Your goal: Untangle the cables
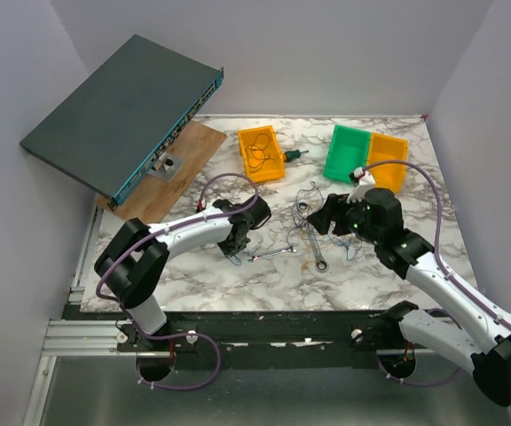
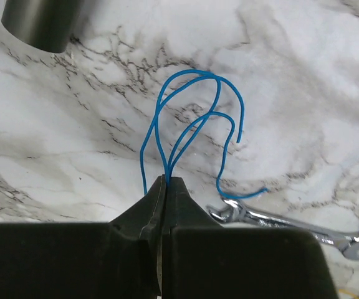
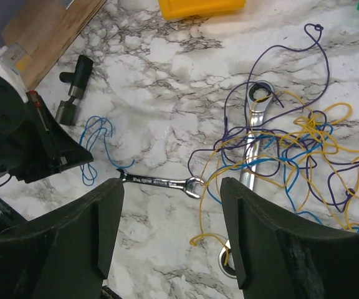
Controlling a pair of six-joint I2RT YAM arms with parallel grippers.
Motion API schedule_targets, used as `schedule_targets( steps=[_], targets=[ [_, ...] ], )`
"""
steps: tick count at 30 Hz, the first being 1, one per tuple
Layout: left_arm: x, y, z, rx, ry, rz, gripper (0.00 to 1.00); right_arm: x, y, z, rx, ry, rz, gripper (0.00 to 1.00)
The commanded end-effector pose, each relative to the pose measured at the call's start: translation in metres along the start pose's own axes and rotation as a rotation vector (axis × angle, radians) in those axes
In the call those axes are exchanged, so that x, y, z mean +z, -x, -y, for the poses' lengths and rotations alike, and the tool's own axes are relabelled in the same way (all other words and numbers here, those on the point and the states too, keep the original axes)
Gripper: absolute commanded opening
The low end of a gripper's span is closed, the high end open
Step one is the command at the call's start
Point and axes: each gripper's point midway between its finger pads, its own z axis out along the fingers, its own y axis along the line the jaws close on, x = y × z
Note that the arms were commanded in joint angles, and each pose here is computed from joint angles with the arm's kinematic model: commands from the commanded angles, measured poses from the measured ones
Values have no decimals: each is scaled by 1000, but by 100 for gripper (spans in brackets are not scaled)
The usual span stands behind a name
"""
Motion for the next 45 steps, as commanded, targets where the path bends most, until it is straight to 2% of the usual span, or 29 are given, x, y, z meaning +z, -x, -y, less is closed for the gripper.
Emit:
schedule_targets(
  steps=[1,6,8,12,16,21,29,33,36,37,39,41,43,45],
  targets=[
    [-48,33,28,192,-148,177,0,-3,2,2,40,-20,36,70],
    [-93,52,70,361,-337,280,0,-24,26,40,120,-248,200,68],
    [-113,58,100,405,-451,306,0,-36,35,55,163,-346,266,68],
    [-154,75,153,470,-575,358,0,-68,52,83,245,-528,408,68],
    [-182,85,214,524,-709,403,0,-101,68,97,298,-622,543,67],
    [-200,86,297,582,-920,379,0,-122,82,98,320,-634,635,66],
    [-182,85,397,541,-1228,383,0,-128,103,89,307,-612,675,64],
    [-165,89,429,455,-1318,275,0,-129,107,87,308,-602,685,63],
    [-150,92,435,377,-1365,219,0,-128,108,86,310,-590,692,63],
    [-145,94,435,371,-1349,228,13,-127,108,86,309,-589,692,63],
    [-143,97,435,377,-1334,250,52,-127,109,85,304,-585,689,63],
    [-147,96,434,395,-1350,250,84,-125,108,86,297,-591,680,63],
    [-159,99,431,424,-1371,266,95,-123,105,87,293,-597,668,63],
    [-174,103,425,453,-1391,290,98,-119,101,89,286,-606,647,63]
  ],
)
